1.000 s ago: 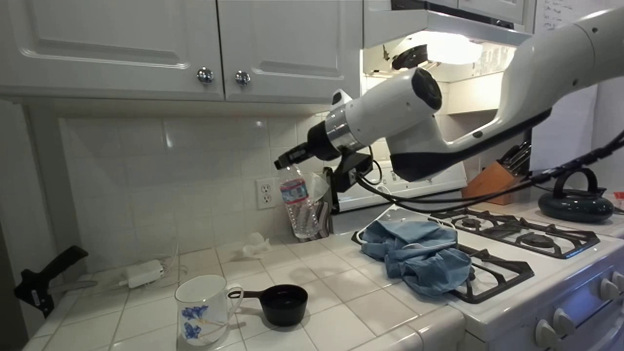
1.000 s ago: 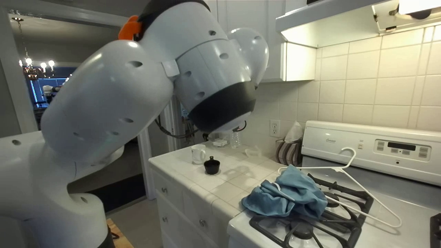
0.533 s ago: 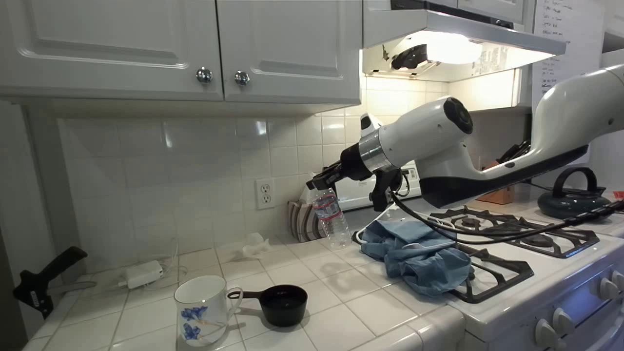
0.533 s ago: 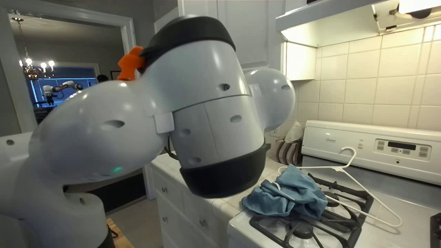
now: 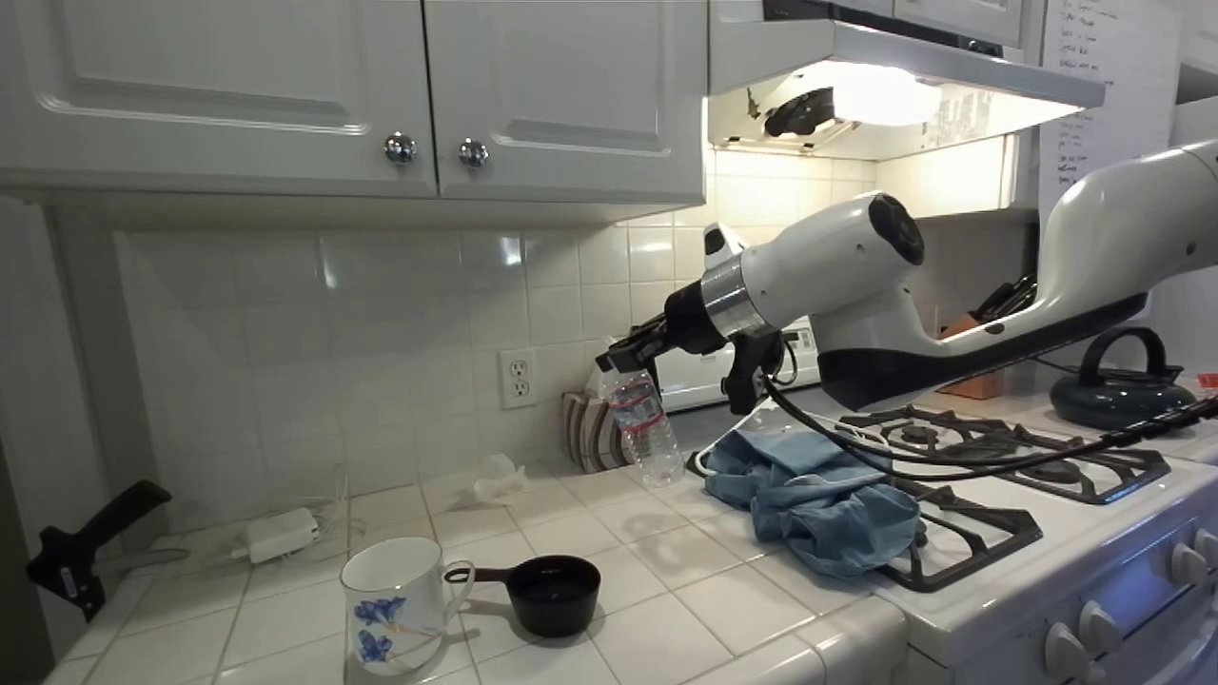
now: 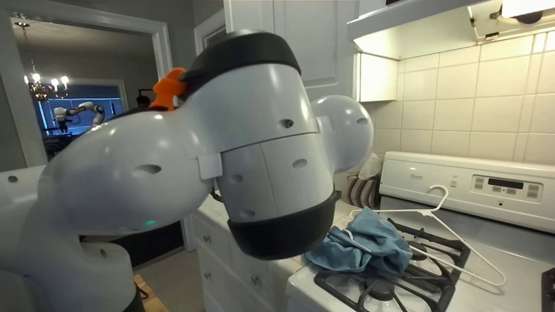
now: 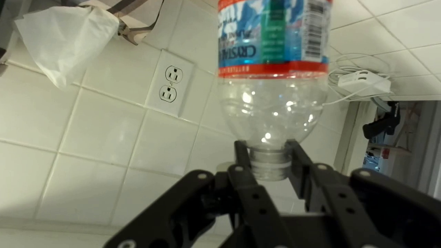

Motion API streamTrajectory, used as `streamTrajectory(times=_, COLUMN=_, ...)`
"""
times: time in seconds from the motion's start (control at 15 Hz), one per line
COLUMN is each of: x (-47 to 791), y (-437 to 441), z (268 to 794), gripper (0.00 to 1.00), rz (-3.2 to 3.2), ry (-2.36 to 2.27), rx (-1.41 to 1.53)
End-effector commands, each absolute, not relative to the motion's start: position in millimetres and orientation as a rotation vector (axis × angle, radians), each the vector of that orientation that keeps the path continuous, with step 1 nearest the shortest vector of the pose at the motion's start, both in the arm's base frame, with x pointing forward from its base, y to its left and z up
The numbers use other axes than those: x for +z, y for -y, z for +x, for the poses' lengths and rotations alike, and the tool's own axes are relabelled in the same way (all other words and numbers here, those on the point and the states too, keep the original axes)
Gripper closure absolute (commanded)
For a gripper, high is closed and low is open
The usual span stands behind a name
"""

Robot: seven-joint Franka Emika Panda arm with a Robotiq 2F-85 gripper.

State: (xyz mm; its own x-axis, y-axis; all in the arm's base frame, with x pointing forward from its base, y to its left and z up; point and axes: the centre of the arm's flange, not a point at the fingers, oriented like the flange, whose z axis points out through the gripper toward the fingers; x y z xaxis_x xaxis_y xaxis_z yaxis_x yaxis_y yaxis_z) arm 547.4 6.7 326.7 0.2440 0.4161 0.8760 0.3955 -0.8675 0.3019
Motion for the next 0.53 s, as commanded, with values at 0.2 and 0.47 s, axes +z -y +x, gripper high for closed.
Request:
streamTrajectory(times=0.2, x=307, y=-6, z=556, gripper=0.92, rz=2.484, ry=-0.892, rx=1.864)
streamTrajectory(times=0.47, x=286, y=-6, z=561, gripper=0.92, rz=2.555, ry=-0.9, rx=1.879)
